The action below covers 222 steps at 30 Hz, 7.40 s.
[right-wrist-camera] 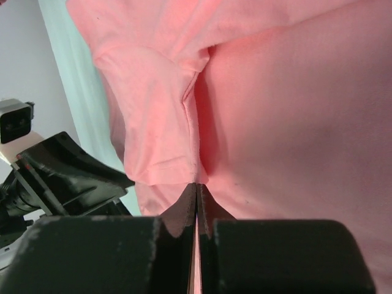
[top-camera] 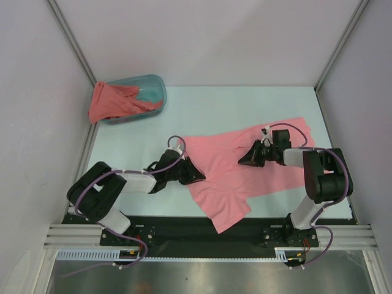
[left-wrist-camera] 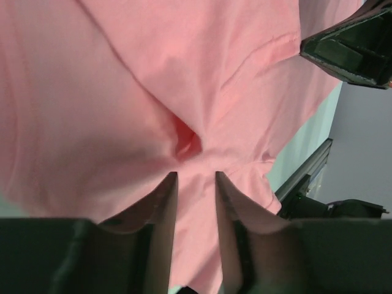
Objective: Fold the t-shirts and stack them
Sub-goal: Fold the tshirt
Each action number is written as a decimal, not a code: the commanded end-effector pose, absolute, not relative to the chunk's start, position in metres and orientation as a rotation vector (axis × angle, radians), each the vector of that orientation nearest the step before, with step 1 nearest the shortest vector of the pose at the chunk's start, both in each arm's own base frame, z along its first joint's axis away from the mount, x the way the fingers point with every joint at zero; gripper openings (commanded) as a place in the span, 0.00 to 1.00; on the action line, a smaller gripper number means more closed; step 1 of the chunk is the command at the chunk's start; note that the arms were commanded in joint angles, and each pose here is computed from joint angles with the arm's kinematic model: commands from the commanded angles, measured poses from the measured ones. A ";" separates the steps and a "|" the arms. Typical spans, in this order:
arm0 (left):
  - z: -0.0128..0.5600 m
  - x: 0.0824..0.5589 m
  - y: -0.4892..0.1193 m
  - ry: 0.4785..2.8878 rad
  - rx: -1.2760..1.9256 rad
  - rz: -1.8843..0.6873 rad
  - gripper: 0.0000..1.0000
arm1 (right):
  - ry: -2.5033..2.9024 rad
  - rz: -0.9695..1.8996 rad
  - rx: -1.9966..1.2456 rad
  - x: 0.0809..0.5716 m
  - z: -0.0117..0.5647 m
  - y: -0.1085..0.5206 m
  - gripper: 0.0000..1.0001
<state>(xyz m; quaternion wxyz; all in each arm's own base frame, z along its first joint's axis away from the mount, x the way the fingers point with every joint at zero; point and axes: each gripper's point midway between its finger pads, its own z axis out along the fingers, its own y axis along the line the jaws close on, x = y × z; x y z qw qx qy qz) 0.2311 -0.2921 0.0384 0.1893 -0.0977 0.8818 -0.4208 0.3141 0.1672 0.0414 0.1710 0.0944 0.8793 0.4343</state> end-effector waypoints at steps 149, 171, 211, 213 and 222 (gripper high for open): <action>0.094 0.087 -0.309 2.561 -0.190 -1.001 0.00 | 1.978 -0.263 1.489 0.240 0.041 -0.147 0.35; 0.114 0.091 -0.310 2.507 -0.189 -1.040 0.00 | 2.028 -0.320 1.528 0.245 0.017 -0.150 0.36; 0.169 0.109 -0.279 2.299 -0.126 -1.041 0.00 | 2.010 -0.402 1.319 0.236 0.070 -0.147 0.00; 0.170 0.110 -0.280 2.296 -0.114 -1.032 0.00 | 2.017 -0.390 1.304 0.240 0.071 -0.146 0.00; 0.178 0.146 -0.275 2.280 -0.145 -1.006 0.00 | 2.055 -0.332 1.197 0.285 0.090 -0.133 0.00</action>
